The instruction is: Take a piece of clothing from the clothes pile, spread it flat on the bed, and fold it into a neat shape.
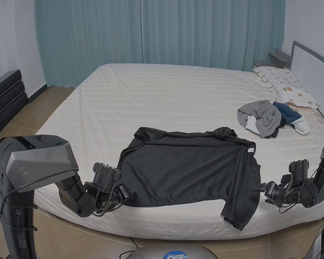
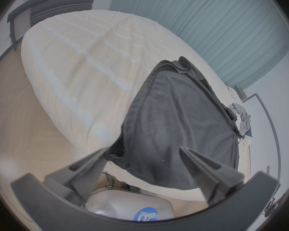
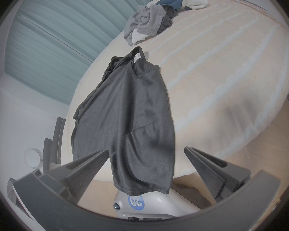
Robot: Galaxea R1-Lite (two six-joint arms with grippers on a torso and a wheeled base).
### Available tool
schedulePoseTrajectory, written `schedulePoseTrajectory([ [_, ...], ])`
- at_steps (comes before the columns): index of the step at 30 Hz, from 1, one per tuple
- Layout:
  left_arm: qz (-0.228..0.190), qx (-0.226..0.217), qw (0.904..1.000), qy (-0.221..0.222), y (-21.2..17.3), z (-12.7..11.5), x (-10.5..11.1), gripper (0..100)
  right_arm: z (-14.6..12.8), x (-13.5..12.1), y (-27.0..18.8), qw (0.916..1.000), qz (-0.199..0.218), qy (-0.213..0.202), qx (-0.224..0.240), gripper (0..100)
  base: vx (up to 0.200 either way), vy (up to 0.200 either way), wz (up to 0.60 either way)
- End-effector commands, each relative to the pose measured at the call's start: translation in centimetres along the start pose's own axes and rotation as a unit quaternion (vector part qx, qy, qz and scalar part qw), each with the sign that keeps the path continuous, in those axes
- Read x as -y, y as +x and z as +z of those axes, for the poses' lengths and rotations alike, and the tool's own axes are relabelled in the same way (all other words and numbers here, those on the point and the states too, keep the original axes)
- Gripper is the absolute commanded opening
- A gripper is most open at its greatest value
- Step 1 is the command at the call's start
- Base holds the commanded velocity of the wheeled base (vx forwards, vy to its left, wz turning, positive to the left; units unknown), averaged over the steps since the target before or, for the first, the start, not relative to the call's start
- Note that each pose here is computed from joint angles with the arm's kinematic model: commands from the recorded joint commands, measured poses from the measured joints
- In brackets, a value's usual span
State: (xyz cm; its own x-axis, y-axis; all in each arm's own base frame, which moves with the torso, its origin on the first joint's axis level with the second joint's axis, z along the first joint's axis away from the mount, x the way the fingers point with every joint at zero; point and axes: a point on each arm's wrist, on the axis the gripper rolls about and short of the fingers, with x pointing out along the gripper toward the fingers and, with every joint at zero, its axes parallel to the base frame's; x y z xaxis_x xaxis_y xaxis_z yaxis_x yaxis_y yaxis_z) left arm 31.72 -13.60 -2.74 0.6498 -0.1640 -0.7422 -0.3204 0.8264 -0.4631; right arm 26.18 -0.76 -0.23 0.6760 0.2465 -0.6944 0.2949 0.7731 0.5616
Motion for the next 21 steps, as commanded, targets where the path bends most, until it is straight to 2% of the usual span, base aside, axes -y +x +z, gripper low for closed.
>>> schedulePoseTrajectory([
  [1,0.012,-0.002,0.9999,0.003,0.3,-0.4,-0.4,0,-0.5,0.4,0.3,0.9999,-0.009,-0.001,-0.012,100,0.0,0.0,0.0],
  [7,0.031,0.012,0.9994,-0.006,-0.1,-0.2,-1.1,0,-1.1,0.9,0.7,0.9994,-0.018,-0.004,-0.028,100,0.0,0.0,0.0],
  [11,0.032,0.02,0.9991,-0.022,-0.5,0.4,-1.4,0,-1.6,1.2,1.5,0.9986,-0.02,-0.023,-0.043,100,0.0,0.0,0.0],
  [16,0.022,0.021,0.9976,-0.062,-1.1,0.7,-2.0,0,-2.0,0.9,2.5,0.9984,-0.011,-0.034,-0.044,100,0.0,0.0,0.0],
  [21,0.025,0.022,0.9972,-0.067,-1.2,0.6,-2.6,0,-1.8,0.9,3.4,0.9987,-0.003,-0.036,-0.037,100,0.0,0.0,0.0],
])
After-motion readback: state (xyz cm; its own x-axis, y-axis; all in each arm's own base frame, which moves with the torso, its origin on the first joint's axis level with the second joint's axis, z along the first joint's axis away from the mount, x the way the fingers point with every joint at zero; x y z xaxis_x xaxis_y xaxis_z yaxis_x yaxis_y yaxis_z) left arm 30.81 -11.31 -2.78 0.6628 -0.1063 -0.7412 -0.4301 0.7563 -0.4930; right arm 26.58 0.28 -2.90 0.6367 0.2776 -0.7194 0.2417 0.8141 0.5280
